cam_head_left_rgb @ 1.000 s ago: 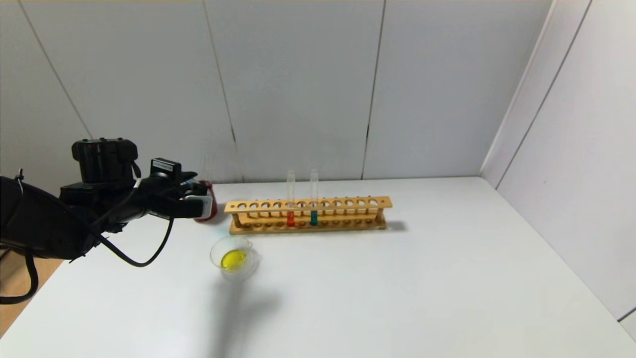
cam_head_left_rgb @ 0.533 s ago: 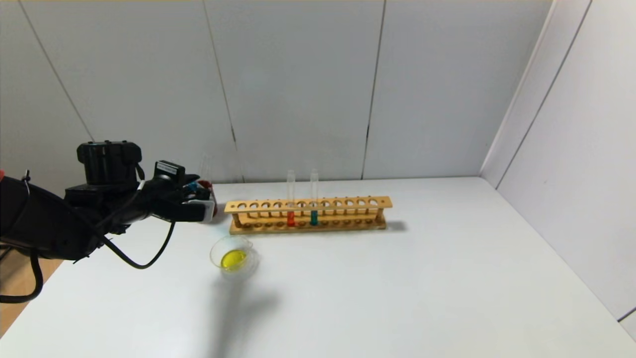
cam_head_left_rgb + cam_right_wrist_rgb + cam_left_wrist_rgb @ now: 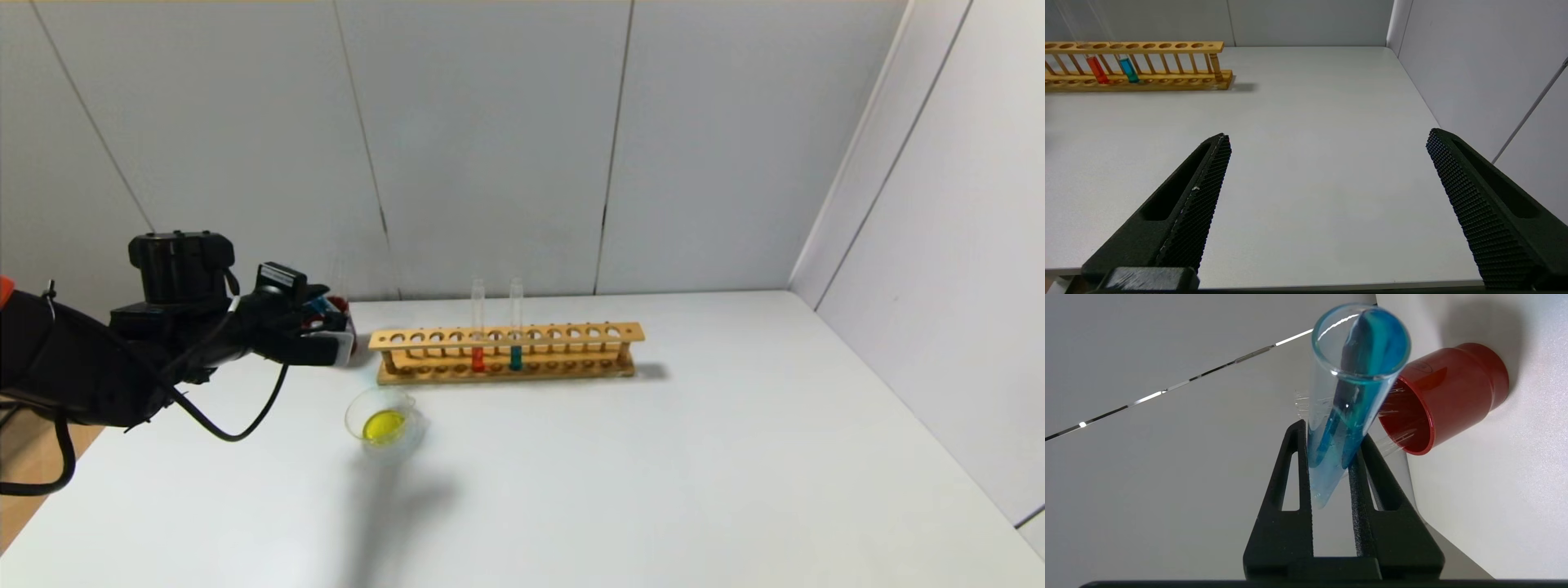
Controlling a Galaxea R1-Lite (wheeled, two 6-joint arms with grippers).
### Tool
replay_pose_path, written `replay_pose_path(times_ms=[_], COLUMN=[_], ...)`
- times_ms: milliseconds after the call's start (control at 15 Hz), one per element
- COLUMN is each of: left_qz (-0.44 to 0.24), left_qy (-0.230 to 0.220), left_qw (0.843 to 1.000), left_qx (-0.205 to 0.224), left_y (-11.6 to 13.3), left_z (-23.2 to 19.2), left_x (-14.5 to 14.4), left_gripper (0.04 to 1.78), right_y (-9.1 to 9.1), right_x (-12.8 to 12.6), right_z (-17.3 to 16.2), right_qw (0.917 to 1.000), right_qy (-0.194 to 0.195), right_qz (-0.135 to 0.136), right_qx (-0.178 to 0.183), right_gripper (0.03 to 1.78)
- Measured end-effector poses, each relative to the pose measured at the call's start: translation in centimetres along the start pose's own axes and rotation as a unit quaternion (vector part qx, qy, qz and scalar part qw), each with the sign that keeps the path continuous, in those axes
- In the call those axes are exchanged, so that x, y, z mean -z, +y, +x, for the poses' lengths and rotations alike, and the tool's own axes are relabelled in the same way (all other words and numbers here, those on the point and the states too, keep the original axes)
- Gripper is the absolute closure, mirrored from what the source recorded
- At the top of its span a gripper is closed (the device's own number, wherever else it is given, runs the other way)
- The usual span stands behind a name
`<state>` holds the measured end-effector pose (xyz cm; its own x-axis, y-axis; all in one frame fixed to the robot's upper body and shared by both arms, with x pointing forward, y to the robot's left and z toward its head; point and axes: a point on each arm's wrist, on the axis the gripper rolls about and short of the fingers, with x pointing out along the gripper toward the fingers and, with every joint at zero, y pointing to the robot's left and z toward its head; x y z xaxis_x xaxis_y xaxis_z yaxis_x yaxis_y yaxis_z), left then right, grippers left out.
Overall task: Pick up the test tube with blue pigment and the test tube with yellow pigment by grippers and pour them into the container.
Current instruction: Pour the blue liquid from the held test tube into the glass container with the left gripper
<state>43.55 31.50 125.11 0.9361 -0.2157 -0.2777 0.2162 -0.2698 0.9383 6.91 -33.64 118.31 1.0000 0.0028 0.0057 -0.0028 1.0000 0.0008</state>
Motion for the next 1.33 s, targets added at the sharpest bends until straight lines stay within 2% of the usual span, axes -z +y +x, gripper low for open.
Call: replay_pose_path(times_ms=[1333], left_qz=[0.025], left_qy=[-0.009], left_qw=[1.0], left_qx=[-0.006], left_y=[-0.53], left_z=[0.42], left_x=[-0.86], left_gripper=[1.5], right_y=[0.0], right_x=[0.0], right_z=[0.0], right_qw=[1.0], right_qy=[0.0], right_qz=[0.0], right_qx=[0.0], right_gripper=[0.06])
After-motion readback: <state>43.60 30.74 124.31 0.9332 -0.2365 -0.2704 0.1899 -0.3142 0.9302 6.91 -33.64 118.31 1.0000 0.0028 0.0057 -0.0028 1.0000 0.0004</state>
